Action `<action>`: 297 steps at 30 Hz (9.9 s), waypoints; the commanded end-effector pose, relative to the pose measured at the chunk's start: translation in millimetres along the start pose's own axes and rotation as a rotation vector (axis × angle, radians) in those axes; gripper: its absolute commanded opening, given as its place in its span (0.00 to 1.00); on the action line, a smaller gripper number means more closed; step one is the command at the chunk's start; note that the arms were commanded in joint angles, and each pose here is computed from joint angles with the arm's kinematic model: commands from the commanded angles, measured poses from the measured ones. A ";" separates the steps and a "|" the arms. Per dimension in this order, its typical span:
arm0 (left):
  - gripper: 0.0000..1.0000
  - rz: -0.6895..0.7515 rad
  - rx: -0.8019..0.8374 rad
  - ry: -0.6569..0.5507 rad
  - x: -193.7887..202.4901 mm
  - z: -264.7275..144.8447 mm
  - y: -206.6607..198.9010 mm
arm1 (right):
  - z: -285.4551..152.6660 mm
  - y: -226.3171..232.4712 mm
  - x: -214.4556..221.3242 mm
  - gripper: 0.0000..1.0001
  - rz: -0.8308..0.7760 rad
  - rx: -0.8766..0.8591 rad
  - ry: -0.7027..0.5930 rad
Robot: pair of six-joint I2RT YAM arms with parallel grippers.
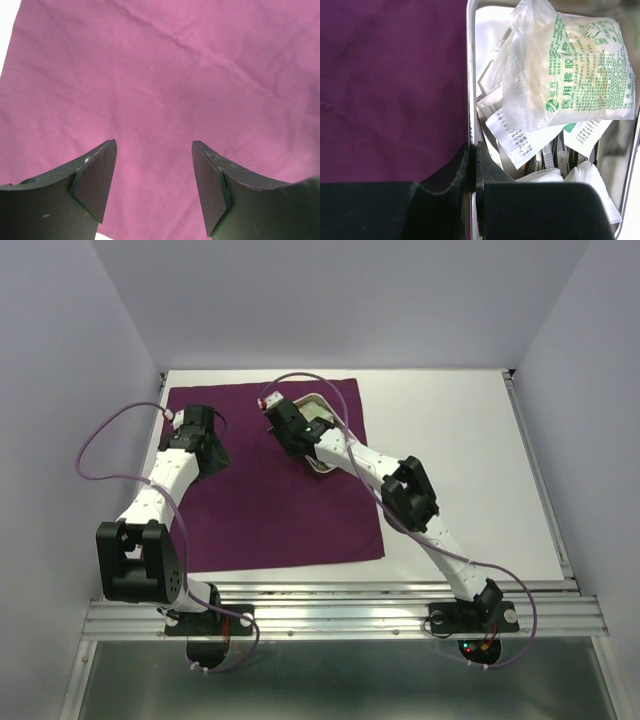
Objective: Prepare the surgical pack
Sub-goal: Place the container in the surgical kit, then adjust the surgical kit at the center of the board, then adjust the container in the surgical kit, then pack the surgical kit at the center of the board.
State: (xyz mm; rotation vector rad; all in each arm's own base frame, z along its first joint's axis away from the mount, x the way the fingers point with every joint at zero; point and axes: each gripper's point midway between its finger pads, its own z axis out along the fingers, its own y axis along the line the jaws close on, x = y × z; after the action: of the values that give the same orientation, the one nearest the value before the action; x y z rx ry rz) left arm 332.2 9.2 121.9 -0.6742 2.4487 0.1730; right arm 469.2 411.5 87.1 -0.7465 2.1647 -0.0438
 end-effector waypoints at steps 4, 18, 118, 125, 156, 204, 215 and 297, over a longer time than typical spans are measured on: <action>0.73 -0.001 0.008 0.003 3.0 -1.8 12.3 | -15.6 11.1 -54.2 0.01 -0.019 0.009 -0.157; 0.73 -0.010 0.019 0.025 8.6 2.7 12.4 | -12.5 43.2 -78.6 0.13 0.006 -0.054 -0.265; 0.73 0.032 0.245 0.068 17.8 1.4 -37.1 | -46.7 -167.6 70.4 0.44 0.620 -0.137 0.041; 0.73 0.057 0.241 0.064 18.9 1.7 -34.5 | -22.4 -146.1 89.8 0.44 0.582 -0.198 0.127; 0.73 0.057 0.242 0.065 19.1 0.8 -34.3 | -5.0 -114.5 69.2 0.01 0.414 -0.366 0.056; 0.73 0.057 0.245 0.082 19.4 6.9 -38.8 | 11.6 -286.2 64.3 0.77 0.719 0.136 -0.013; 0.72 0.068 0.241 0.091 16.4 13.5 -42.5 | 61.8 -317.9 111.3 0.79 0.733 0.156 0.097; 0.72 0.007 0.339 0.097 21.2 -3.0 -55.5 | -81.7 40.4 -33.4 0.01 0.530 -0.440 -0.135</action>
State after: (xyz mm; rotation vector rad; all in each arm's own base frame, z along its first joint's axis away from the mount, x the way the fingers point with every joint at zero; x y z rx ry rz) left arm 345.2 -45.7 102.9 -0.5444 2.5272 -0.2498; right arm 408.7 414.1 126.0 -0.3582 2.2820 0.6504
